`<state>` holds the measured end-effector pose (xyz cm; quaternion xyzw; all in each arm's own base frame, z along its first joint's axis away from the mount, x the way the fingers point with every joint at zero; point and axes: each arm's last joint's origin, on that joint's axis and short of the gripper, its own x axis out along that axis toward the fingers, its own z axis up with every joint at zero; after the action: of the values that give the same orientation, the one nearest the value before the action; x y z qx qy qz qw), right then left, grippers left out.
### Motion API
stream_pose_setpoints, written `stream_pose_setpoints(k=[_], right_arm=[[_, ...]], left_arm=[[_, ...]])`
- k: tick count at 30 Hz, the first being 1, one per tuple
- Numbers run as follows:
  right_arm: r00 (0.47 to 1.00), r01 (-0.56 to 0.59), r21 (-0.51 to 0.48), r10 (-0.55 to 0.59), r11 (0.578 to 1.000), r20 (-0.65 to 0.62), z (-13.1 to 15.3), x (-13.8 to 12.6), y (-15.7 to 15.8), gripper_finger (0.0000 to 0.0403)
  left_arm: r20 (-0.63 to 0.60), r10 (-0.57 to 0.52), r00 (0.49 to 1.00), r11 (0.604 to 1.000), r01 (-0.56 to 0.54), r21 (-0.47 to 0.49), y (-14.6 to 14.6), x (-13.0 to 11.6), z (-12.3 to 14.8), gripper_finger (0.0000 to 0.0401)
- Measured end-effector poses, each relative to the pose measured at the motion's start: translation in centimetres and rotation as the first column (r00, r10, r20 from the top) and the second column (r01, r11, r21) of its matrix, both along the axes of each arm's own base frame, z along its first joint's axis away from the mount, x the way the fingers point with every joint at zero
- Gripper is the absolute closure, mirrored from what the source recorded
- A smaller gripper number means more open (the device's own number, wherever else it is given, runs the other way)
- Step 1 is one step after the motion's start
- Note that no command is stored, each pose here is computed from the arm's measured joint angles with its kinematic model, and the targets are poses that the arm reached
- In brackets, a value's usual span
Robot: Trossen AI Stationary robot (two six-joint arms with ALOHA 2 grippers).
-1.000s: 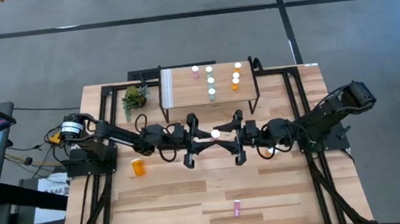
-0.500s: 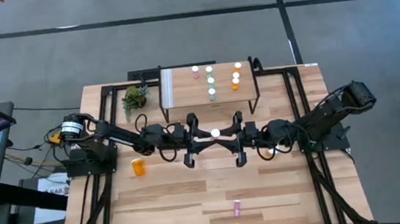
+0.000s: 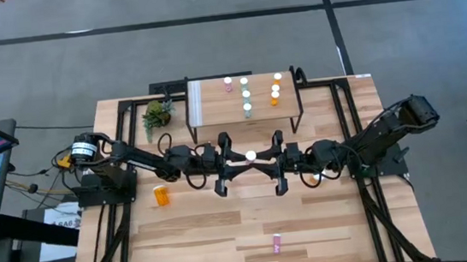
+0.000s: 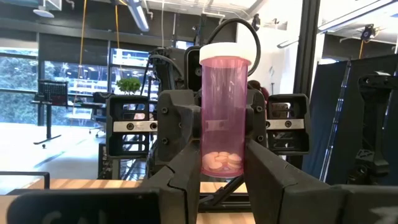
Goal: Pick and place medicine bottles onto shelf by color
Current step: Put the right pink pill bottle on the shelf aligned with the other pink pill bottle
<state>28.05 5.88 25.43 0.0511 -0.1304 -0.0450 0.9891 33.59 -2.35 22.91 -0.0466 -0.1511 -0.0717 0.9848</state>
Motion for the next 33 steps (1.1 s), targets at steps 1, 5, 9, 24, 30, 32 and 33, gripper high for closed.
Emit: stream_pose_setpoints(k=[1,5,9,24,30,32,33], right_arm=[[1.0,0.0,-0.001,0.0,1.0,0.0,0.0,0.0,0.0,0.0286],[1.0,0.001,-0.007,-0.001,1.0,-0.006,0.0,0.0,0.0,0.0285],[1.0,0.002,-0.009,-0.002,1.0,-0.008,0.0,0.0,0.0,0.0285],[0.998,0.02,-0.048,-0.022,0.999,-0.055,-0.4,0.1,0.0,0.0285],[0.988,0.083,-0.077,-0.092,0.994,-0.127,-0.3,-0.4,-0.3,0.0285],[0.985,0.094,-0.08,-0.105,0.992,-0.139,-0.2,-0.6,-0.4,0.0285],[0.983,0.095,-0.083,-0.106,0.992,-0.148,-0.2,-0.7,-0.4,0.0285]], left_arm=[[-0.002,-0.002,1.0,1.0,0.002,0.001,0.0,0.0,0.0,0.0317],[-0.01,-0.008,1.0,1.0,0.008,-0.009,0.0,0.0,-0.1,0.0317],[-0.019,-0.009,1.0,1.0,0.009,-0.02,0.1,0.1,-0.2,0.0304],[-0.157,0.021,0.987,0.999,-0.028,-0.04,1.3,-0.2,-0.1,0.0194],[-0.253,0.079,0.964,0.997,-0.078,0.015,1.6,-1.4,1.3,0.0192],[-0.275,0.102,0.956,0.995,-0.093,0.045,1.5,-1.9,1.8,0.0194],[-0.281,0.107,0.954,0.994,-0.095,0.055,1.4,-2.2,2.0,0.0195]])
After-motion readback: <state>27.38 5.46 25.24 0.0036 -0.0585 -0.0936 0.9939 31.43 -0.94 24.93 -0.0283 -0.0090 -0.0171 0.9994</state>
